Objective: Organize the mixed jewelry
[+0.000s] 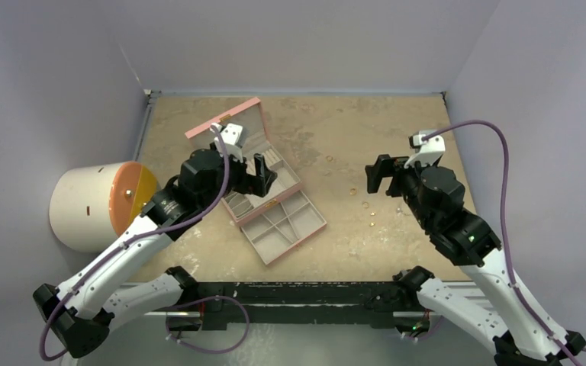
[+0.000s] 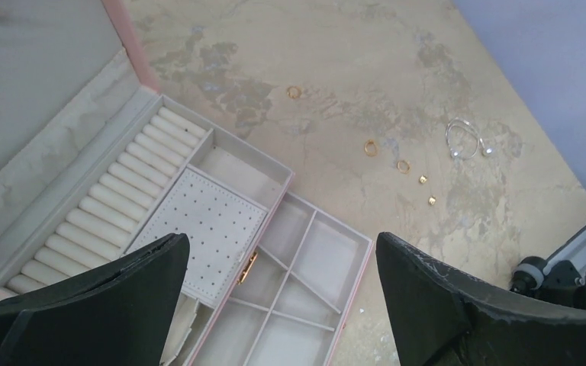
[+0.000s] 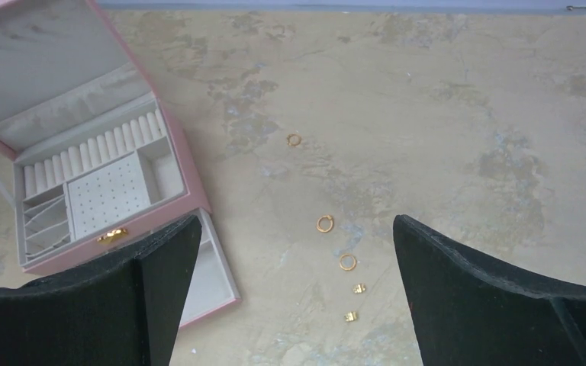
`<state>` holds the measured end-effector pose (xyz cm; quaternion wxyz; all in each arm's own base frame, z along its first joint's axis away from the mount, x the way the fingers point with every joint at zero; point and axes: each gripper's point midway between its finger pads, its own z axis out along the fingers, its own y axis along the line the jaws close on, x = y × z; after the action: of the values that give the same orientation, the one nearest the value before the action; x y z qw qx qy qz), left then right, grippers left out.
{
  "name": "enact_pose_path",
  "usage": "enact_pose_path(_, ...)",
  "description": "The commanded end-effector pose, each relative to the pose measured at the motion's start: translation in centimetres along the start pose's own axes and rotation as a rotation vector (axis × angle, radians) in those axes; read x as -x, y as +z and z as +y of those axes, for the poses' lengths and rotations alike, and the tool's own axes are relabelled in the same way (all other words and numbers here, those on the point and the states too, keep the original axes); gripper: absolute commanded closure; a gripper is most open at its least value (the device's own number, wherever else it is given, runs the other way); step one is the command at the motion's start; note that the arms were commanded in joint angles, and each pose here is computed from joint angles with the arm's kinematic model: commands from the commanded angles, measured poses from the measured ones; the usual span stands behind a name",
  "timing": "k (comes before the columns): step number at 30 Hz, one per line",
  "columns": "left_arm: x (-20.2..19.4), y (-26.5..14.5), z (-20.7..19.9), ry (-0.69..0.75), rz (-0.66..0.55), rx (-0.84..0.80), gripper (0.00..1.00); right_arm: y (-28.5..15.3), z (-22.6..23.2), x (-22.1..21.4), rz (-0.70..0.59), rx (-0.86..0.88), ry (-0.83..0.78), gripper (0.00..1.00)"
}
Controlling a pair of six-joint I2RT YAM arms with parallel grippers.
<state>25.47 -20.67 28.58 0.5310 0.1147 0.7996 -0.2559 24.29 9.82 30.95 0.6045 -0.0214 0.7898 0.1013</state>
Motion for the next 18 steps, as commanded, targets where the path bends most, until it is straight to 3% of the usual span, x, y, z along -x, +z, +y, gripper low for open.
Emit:
enact_pose_path(1,-0.8,1.1,-0.8,-0.007,0.014,-0.041,0.07,-0.5,-0.6,-0.2,0.039,-0.031,-0.011,0.01)
enact_pose_path(8,-1.8,1.7,-1.0,-0.028,0.045,-0.056,0.07,0.3,-1.8,-3.1,0.119,-0.103,-0.048,0.01)
enact_pose_path(18,-1.9,1.4,0.0,-0.014,0.045,-0.003,0.08,2.5,-1.5,-7.9,0.29,-0.152,-0.057,0.09)
